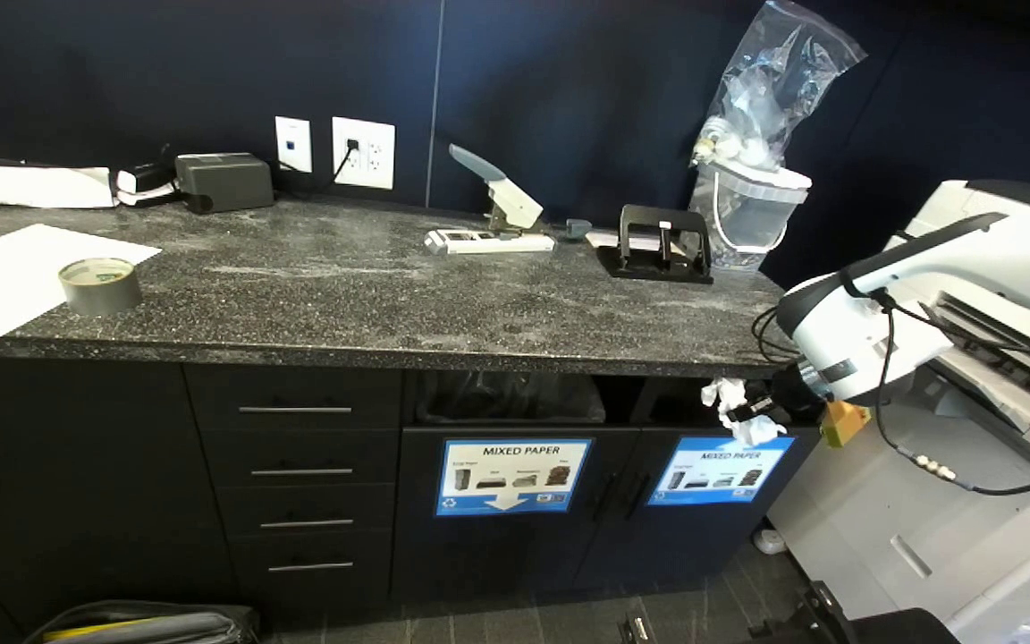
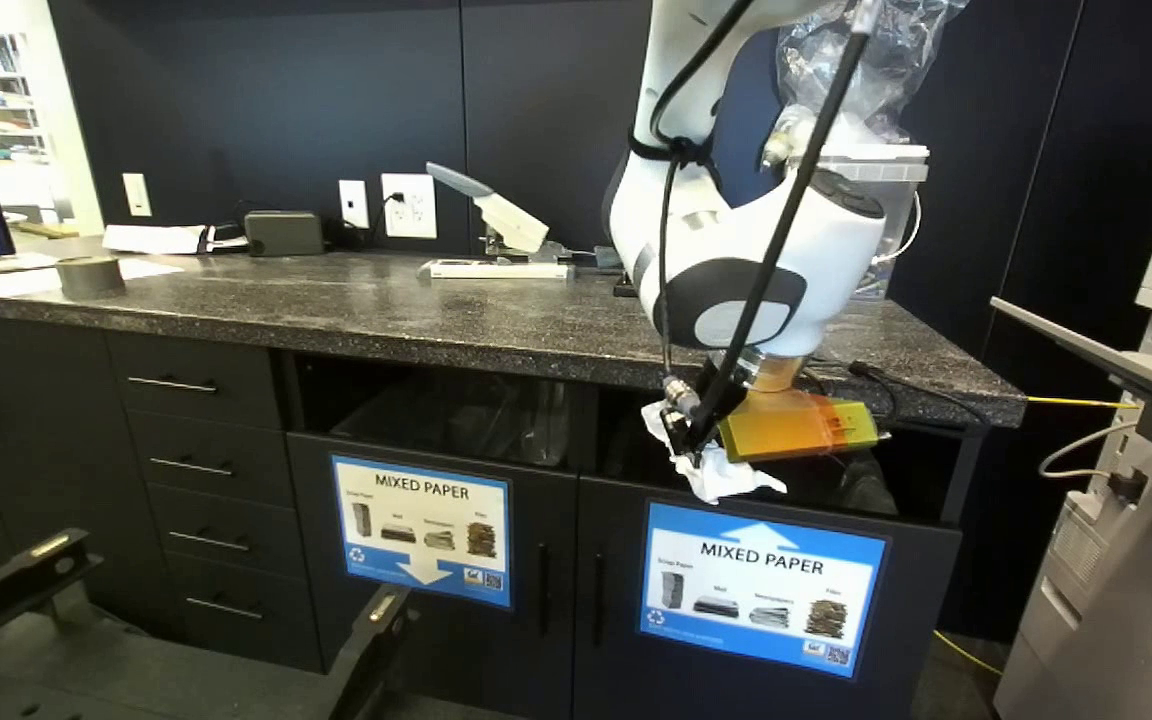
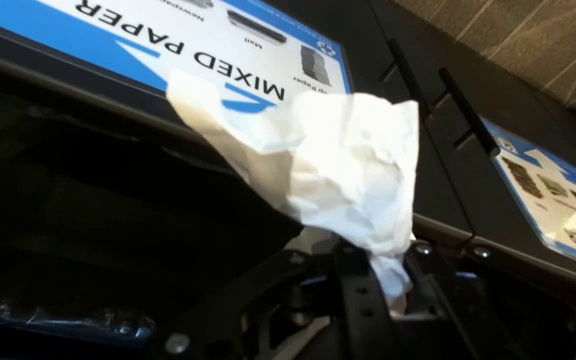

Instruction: Put two papers in the bin to the right and two in the left

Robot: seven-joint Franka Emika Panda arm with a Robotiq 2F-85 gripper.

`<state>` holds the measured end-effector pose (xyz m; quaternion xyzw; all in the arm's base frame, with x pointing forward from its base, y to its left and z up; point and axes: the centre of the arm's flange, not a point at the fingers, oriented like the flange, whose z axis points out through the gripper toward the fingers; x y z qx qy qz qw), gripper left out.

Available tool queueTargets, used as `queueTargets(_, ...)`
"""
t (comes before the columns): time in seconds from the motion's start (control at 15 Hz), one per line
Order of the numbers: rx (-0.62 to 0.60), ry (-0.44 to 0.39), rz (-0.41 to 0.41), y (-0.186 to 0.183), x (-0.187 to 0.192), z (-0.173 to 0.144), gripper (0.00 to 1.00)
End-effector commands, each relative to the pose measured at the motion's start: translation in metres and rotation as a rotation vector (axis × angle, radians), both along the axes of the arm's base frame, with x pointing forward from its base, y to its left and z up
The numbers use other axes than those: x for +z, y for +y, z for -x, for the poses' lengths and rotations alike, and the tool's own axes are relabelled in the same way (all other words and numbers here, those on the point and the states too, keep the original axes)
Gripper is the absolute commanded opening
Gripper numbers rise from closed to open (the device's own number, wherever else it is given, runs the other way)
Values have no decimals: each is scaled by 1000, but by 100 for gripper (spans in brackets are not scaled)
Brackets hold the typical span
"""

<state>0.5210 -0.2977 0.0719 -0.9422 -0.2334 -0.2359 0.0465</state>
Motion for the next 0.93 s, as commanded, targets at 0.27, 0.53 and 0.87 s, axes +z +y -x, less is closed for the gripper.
queueTargets(0.27, -179, -236, -56, -18, -38, -14, 7)
queueTargets(0.53, -257, -304, -158, -25, -49, -31, 7)
queueTargets(0.87, -310, -359, -234, -18, -61, -48, 7)
